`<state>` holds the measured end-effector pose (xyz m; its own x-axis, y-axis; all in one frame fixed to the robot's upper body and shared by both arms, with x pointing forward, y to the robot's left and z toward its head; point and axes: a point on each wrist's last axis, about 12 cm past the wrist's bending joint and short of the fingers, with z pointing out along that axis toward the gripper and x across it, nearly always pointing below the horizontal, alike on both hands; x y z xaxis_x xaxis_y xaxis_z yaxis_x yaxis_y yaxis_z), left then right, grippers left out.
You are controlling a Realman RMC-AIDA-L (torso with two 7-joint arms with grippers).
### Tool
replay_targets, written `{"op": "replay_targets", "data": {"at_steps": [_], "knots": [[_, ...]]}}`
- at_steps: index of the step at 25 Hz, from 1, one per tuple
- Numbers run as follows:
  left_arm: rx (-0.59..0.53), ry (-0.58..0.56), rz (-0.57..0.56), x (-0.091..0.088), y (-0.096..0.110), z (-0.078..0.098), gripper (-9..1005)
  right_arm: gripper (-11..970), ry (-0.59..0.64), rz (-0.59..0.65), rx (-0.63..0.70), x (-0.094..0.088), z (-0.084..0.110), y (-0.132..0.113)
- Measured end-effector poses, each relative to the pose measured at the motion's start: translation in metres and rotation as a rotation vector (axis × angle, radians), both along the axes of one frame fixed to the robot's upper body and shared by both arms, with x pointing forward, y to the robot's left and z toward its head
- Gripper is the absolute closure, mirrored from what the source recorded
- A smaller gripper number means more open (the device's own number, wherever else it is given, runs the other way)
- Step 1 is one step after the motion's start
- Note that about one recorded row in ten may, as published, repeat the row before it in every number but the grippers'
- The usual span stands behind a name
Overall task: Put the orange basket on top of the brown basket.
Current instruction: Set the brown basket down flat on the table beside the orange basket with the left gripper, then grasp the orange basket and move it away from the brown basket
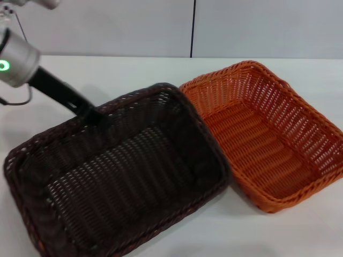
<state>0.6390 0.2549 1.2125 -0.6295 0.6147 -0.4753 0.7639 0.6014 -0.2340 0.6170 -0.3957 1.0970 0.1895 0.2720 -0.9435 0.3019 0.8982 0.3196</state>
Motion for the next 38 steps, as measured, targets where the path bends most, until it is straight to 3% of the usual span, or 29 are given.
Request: {"op": "replay_targets", "data": {"at_steps": [6,13,23,28,32,35,38], "knots": [[-0.033,-0.046,0.011,0.015,-0.033,-0.011,807,290,0.008,0.002,0.004,-0.001,-0.003,0.001],[-0.076,-0.060,0.013,0.014,-0.077,-0.028,808,290,0.013,0.008,-0.003,-0.001,-0.003,0.002],[-0.093,-0.130,0.101,0.025,-0.080,-0.026,807,290,0.030,0.012,0.005,-0.002,-0.007,0.004],[-0.094,-0.154,0.120,0.027,-0.075,-0.024,681,289,0.055,0.004,0.010,-0.003,-0.009,-0.001],[-0.097,-0.197,0.142,0.029,-0.068,-0.020,493,288,0.052,0.019,0.005,-0.002,-0.007,-0.001],[-0.128,-0.237,0.163,0.030,-0.063,-0.018,398,288,0.028,0.103,0.019,0.001,0.000,-0.002],[-0.219,-0.294,0.185,0.029,-0.054,-0.017,325,288,0.008,0.308,0.042,0.003,0.022,-0.003]]}}
